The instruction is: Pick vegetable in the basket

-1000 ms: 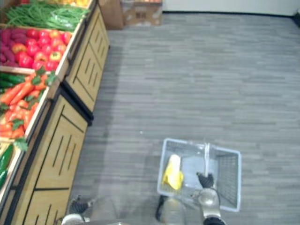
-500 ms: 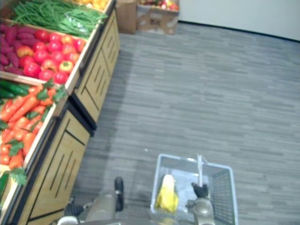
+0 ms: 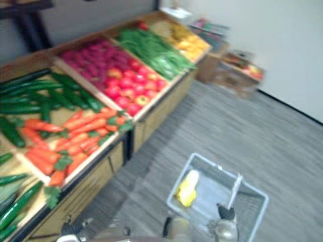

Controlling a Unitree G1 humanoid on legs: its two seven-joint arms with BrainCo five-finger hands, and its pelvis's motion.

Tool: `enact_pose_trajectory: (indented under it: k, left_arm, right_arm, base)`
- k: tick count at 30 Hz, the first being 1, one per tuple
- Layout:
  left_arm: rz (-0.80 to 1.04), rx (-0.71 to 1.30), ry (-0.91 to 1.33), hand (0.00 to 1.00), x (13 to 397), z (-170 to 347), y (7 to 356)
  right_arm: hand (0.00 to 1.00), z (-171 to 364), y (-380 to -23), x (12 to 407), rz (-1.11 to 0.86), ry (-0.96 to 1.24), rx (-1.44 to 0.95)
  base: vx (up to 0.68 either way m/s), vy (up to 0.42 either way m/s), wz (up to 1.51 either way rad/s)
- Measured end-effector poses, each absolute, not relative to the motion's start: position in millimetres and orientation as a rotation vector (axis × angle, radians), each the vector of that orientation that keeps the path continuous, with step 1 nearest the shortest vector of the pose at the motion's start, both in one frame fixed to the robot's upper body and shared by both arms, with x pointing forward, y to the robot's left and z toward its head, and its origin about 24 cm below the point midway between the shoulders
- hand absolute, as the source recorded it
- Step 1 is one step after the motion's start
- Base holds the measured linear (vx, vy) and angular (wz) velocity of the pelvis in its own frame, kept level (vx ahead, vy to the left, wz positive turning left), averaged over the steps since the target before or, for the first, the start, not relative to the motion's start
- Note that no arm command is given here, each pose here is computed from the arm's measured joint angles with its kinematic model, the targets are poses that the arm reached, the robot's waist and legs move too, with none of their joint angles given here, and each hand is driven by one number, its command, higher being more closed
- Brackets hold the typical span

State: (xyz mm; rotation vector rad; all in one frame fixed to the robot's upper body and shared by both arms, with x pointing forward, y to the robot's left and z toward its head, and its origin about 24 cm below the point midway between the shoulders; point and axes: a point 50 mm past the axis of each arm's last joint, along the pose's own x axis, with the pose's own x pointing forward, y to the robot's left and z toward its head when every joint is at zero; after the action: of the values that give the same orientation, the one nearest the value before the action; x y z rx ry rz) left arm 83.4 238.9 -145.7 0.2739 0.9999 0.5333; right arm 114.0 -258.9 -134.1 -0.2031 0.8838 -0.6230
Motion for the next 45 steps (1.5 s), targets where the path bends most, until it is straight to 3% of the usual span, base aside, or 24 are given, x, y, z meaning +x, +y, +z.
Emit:
enact_pose_trajectory:
  k: [5, 9, 17, 23, 32, 35, 37, 41, 45]
  left_arm:
    - [0.616, 0.205, 0.999, 0.00, 80.5, -145.6, 242.4]
    - [0.667, 0.074, 1.095, 0.00, 59.7, -157.8, 216.2]
    - [0.673, 0.087, 1.131, 0.00, 51.8, -159.6, 219.9]
    - [0.688, 0.109, 1.130, 0.00, 51.3, -157.6, 230.2]
    - [1.037, -0.058, 1.101, 0.00, 37.4, -151.9, 256.2]
    - [1.239, -0.100, 1.009, 0.00, 42.9, -140.3, 275.8]
    - [1.346, -0.013, 0.826, 0.00, 58.5, -112.9, 302.5]
    - [1.396, 0.230, 0.525, 0.00, 91.7, -58.9, 330.1]
    - [1.353, 0.446, 0.248, 0.00, 117.5, -4.3, 330.1]
  right_arm:
    - [1.00, -139.6, -259.7, 92.9, -0.678, 0.936, -0.169]
    - [1.00, -129.4, -270.5, 119.4, -0.689, 0.863, -0.150]
    - [1.00, -138.7, -280.7, 91.7, -0.805, 0.962, -0.059]
    - [1.00, -142.9, -272.6, 94.9, -0.805, 0.985, -0.009]
    - [1.00, -144.8, -277.5, 81.7, -0.851, 1.014, 0.016]
    - [1.00, -146.7, -276.6, 76.8, -0.863, 1.032, 0.029]
    - [1.00, -148.3, -274.6, 74.6, -0.862, 1.044, 0.035]
    - [1.00, -148.2, -275.2, 71.5, -0.870, 1.038, 0.033]
    - [1.00, -147.6, -276.2, 70.7, -0.871, 1.031, 0.026]
  base:
    - [0.45, -0.428, 1.87]
    - [0.25, -0.413, 1.07]
    - [0.06, -0.141, 0.89]
    - [-0.06, 0.100, -0.02]
    - [0.01, 0.017, -0.09]
    - [0.05, 0.000, 0.02]
    - [0.05, -0.013, 0.09]
    - [0.02, -0.007, 0.15]
    - [-0.01, -0.015, 0.06]
